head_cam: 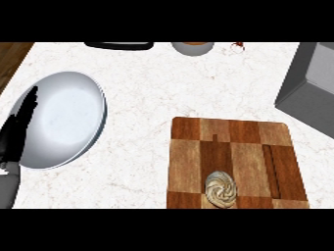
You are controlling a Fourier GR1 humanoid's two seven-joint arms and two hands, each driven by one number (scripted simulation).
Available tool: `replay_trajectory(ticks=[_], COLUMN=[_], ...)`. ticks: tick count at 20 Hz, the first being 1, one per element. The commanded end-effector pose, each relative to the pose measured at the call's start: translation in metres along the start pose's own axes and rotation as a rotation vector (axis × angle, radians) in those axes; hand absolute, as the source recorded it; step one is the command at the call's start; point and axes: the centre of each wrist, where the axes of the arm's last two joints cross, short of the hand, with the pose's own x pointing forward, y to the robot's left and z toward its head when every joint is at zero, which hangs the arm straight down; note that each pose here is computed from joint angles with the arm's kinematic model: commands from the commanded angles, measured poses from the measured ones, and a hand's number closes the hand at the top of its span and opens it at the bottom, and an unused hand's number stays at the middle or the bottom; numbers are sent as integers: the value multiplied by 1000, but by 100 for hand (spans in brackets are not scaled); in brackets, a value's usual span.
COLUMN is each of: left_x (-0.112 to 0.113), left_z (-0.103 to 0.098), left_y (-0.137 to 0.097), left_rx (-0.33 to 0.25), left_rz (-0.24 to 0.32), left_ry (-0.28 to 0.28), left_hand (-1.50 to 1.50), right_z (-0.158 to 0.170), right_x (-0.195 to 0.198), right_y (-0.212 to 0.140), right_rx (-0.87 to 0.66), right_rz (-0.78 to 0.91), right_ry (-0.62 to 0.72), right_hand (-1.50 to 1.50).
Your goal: Pick the squash from the cutting board and place it in the cardboard box
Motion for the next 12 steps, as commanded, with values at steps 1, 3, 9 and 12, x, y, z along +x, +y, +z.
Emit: replay_trajectory(ticks=[1,3,9,12], left_x=[9,-4,2,8], left_z=[-8,-5,-6,-12], left_y=[-5,7,-1,-2], left_rx=[10,-1,11,16], left_rz=[0,9,4,3], left_ry=[-3,-11,-15,-21], left_hand=[0,0,0,0], right_z=[-24,-38,-48,-51], right_x=[3,5,1,0], right_y=[25,45,78,93], right_rx=[74,84,148,160], right_rz=[-44,-5,-104,-119], right_ry=[-37,-5,144,170], right_hand=[150,150,-150,-150])
